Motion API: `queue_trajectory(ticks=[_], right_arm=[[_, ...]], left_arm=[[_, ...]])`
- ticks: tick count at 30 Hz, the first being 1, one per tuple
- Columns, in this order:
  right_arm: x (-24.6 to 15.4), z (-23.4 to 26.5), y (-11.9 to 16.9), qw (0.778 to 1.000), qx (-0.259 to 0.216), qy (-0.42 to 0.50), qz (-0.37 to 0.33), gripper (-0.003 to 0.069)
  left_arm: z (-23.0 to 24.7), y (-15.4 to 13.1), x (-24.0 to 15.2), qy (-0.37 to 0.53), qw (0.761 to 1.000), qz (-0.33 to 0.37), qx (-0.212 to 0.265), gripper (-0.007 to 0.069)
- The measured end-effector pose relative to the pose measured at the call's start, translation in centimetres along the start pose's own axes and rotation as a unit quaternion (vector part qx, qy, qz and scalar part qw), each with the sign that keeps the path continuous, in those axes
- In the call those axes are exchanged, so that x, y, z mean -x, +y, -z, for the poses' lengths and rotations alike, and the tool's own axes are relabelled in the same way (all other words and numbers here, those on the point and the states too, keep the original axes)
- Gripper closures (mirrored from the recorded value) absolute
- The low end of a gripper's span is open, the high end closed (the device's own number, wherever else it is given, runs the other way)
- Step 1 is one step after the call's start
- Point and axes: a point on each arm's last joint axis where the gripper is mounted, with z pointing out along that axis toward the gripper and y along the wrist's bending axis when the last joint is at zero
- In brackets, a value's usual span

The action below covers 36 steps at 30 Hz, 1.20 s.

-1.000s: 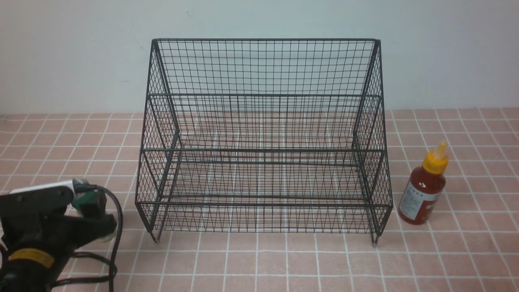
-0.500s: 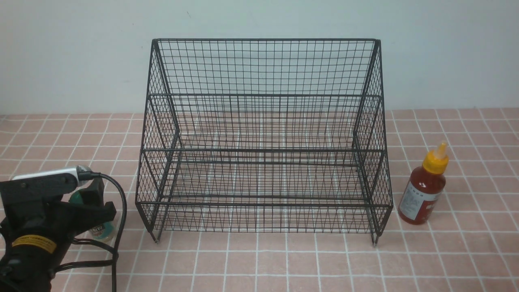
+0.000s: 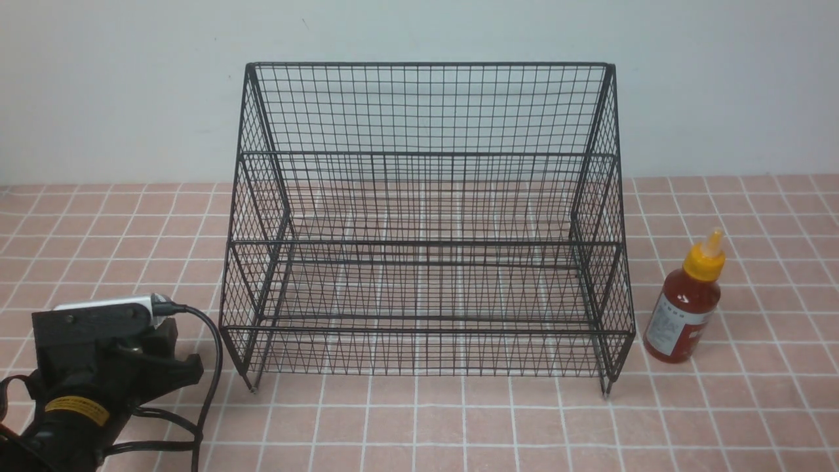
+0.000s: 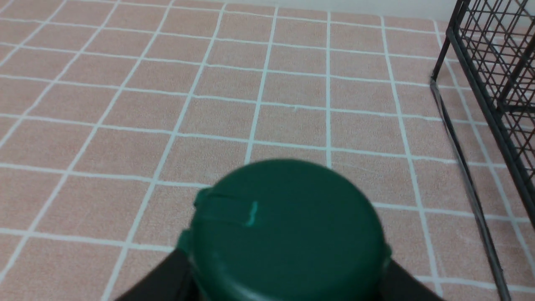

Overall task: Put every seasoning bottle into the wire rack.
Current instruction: Use the left arm to grab the condiment bottle closest to it, then use the left arm to put the condiment bottle back on the shelf

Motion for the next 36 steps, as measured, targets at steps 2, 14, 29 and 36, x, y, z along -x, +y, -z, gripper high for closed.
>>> queue_trajectory(ticks=[2,14,29,36], right_arm=[[0.0,0.0,0.0,1.000,0.000,0.000,0.000,0.0673],[0.0,0.0,0.0,1.000,0.000,0.000,0.000,0.0673],[0.0,0.0,0.0,1.000,0.000,0.000,0.000,0.0673],[0.0,0.0,0.0,1.000,0.000,0.000,0.000,0.0673]], left_arm=[[0.2,-0.1,0.3,-0.006,1.000,-0.002,-0.006,0.0307],[5.4,-1.1,6.7,-0.105,0.993,-0.033,-0.036,0.0307],[13.3,-1.9,13.7,-0.094,0.993,-0.061,-0.047,0.0307],[16.3,-3.3,16.4,-0.085,0.992,-0.016,-0.087,0.0307]])
